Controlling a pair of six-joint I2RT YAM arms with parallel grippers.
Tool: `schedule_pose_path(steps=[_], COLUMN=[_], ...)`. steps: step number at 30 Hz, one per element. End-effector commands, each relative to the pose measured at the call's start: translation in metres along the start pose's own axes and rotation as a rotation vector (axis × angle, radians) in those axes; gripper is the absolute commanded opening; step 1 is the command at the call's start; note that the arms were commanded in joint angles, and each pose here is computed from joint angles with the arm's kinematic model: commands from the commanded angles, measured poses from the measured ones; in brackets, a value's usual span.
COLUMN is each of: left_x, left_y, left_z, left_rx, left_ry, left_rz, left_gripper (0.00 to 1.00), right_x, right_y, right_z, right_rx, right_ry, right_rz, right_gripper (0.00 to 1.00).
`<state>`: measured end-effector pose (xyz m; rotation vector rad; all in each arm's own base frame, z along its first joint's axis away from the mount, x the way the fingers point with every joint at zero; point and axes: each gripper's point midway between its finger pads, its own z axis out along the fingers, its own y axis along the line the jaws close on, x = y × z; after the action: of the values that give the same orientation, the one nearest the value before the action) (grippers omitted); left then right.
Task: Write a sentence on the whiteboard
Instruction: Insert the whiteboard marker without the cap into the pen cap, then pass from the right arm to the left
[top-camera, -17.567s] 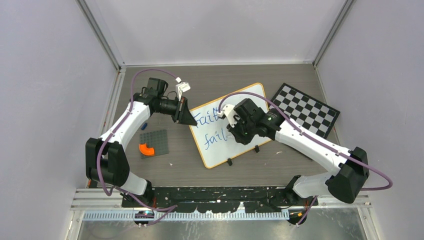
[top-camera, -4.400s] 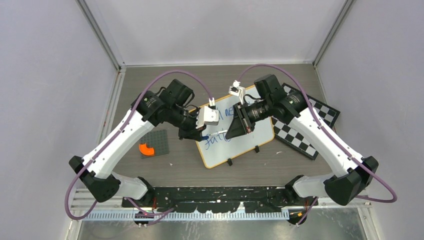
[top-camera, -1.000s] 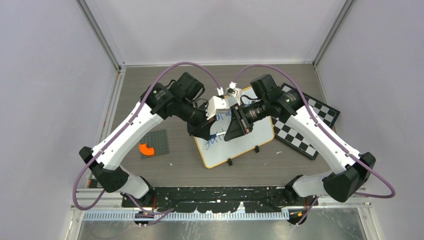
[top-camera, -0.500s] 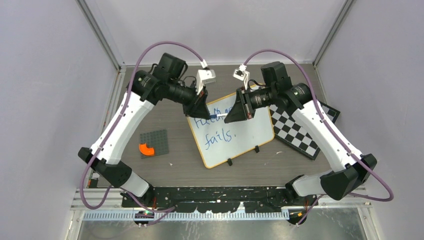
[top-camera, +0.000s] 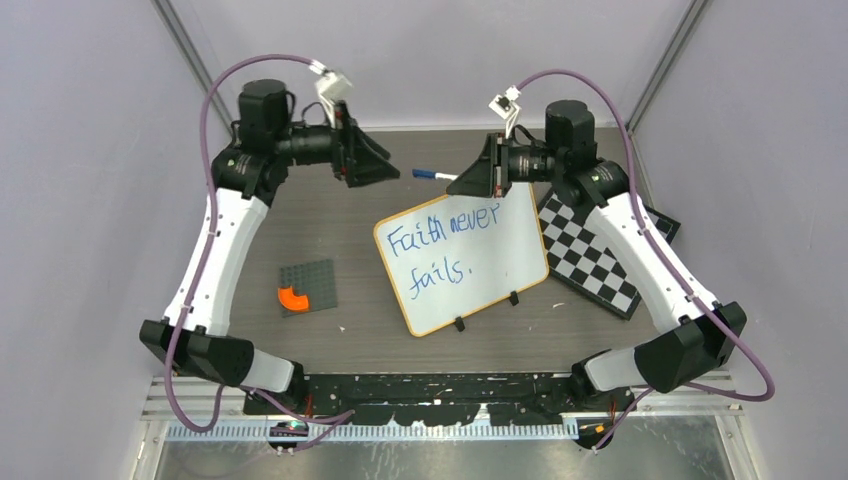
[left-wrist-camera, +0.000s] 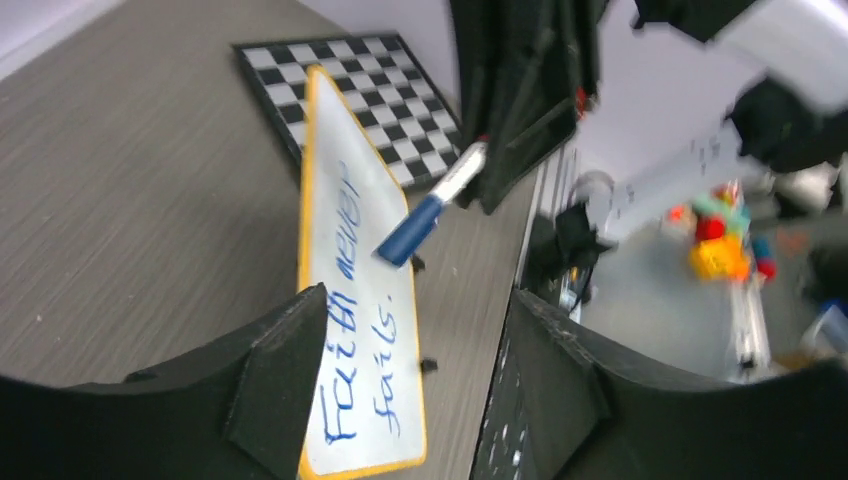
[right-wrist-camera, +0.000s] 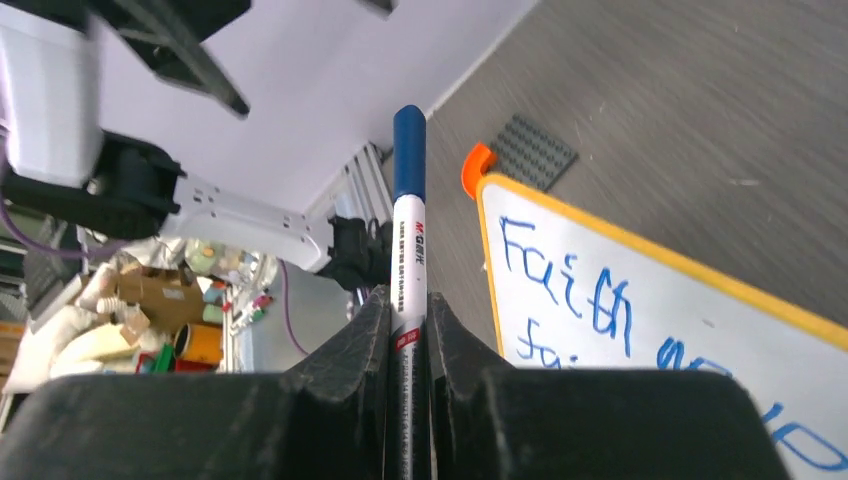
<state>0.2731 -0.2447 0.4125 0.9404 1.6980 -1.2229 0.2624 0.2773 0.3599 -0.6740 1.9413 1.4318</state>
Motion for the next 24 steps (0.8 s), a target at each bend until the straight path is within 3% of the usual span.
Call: schedule_pose_path(steps=[1, 3, 7, 11, 17, 24], left_x=[-0.052, -0.052, -0.052, -0.046, -0.038, -0.025], left_y=[0.009, 0.013, 0.010, 0.006, -0.011, -0.007], left_z=[-0.028, -0.028, -0.026, -0.022, -0.016, 0.000], left_rx=[0.028, 0.056, 0.132, 0.168, 0.211, 0.216], left_ry=[-0.258, -0.288, -0.341, -0.350, -0.316, -0.263], left_rz=[-0.112, -0.187, -0.300, -0.371, -0.369, -0.414], left_gripper=[0.76, 0.85, 0.86, 0.82, 0.78, 0.60], right_x=[-0.042, -0.051, -0.060, -0.060, -0.051, -0.049], right_y=[0.024, 0.031, 0.045, 0.048, 0.044, 0.047], right_z=[-0.003, -0.003, -0.002, -0.001, 0.004, 0.009], right_rx=[-0.086, -0.121, -0.218, -0.256, -0.256, -0.266], right_ry=[-0.145, -0.171, -0.203, -0.200, -0.176, -0.165], right_rz=[-0.029, -0.008, 0.057, 0.095, 0.120, 0.124], right_gripper=[0.00, 0.00, 0.00, 0.00, 0.00, 0.00])
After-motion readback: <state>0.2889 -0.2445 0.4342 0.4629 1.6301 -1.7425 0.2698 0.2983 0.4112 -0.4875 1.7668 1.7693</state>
